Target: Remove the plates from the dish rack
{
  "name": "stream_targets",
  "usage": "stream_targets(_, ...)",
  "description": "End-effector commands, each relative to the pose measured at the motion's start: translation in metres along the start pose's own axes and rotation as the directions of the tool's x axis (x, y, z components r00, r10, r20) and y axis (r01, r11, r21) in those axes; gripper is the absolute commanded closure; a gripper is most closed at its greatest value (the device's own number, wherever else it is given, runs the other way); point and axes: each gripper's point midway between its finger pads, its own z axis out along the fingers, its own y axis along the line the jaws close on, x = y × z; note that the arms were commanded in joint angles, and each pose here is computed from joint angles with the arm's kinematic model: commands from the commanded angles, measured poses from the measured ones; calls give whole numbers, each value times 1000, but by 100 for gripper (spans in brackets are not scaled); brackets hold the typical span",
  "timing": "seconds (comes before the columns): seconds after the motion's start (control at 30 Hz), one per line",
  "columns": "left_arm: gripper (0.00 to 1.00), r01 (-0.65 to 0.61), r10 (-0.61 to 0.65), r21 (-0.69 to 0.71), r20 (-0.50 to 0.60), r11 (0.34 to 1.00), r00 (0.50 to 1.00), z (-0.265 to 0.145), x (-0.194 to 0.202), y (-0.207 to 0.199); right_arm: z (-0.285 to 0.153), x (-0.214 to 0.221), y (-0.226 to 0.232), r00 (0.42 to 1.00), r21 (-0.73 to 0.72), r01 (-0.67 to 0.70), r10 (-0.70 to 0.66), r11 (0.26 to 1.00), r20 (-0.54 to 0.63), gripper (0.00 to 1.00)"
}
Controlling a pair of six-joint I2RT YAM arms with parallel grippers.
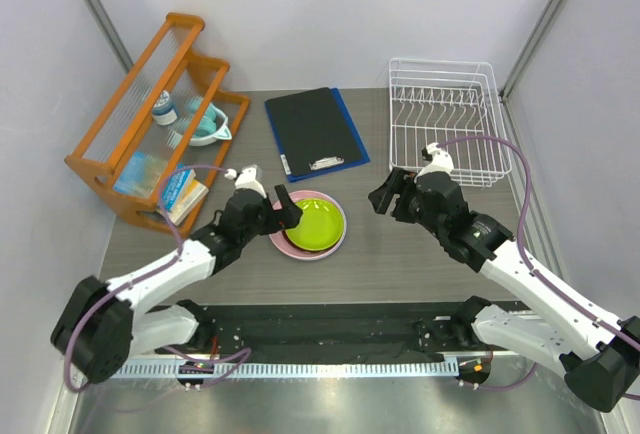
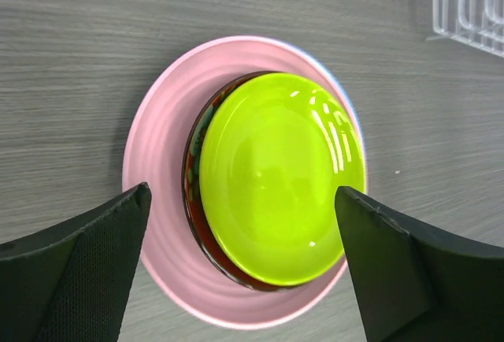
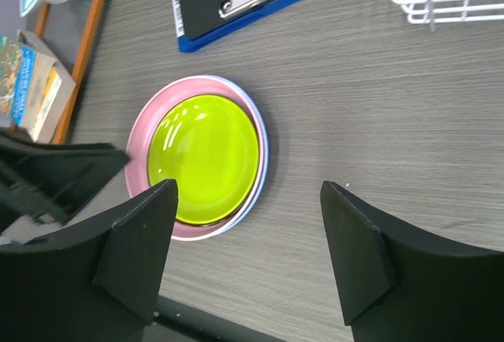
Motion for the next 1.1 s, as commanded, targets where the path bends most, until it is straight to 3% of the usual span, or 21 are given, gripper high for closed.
stream_targets(0.0,1,-32,33,-16,66,999,997,-26,-20,2,-1,-13,-16,996,79,59,-65,995,68,17)
stream_targets(0.07,1,-40,43,-28,122,999,992,-44,-37,2,-5,-21,-24,989,118,93,-105,989,101,16)
stream_targets(0.23,1,-64,76,-56,248,996,966,-87,-76,1,-16,-55,-57,951,325,126,-207,937,228,0)
stream_targets(0.3,1,-73,87,-58,303,996,949,-103,-92,0,-19,-65,-74,929,426,138,-267,894,258,0)
stream_targets(0.5,1,-110,147,-118,382,987,912,-136,-119,5,-17,-71,-100,874,554,194,-399,810,278,1)
stream_targets(0.63,0,-132,194,-177,404,975,894,-142,-125,16,-15,-73,-105,844,570,185,-426,801,325,0)
stream_targets(0.7,1,-124,205,-216,409,969,889,-141,-126,23,-16,-66,-120,822,620,227,-489,751,292,0)
stream_targets(0.83,1,-117,240,-295,426,948,872,-139,-130,37,-18,-68,-132,781,665,177,-514,726,354,0)
stream_targets(1.07,1,-118,299,-379,463,918,835,-138,-138,51,-5,-52,-150,770,716,180,-550,675,324,0)
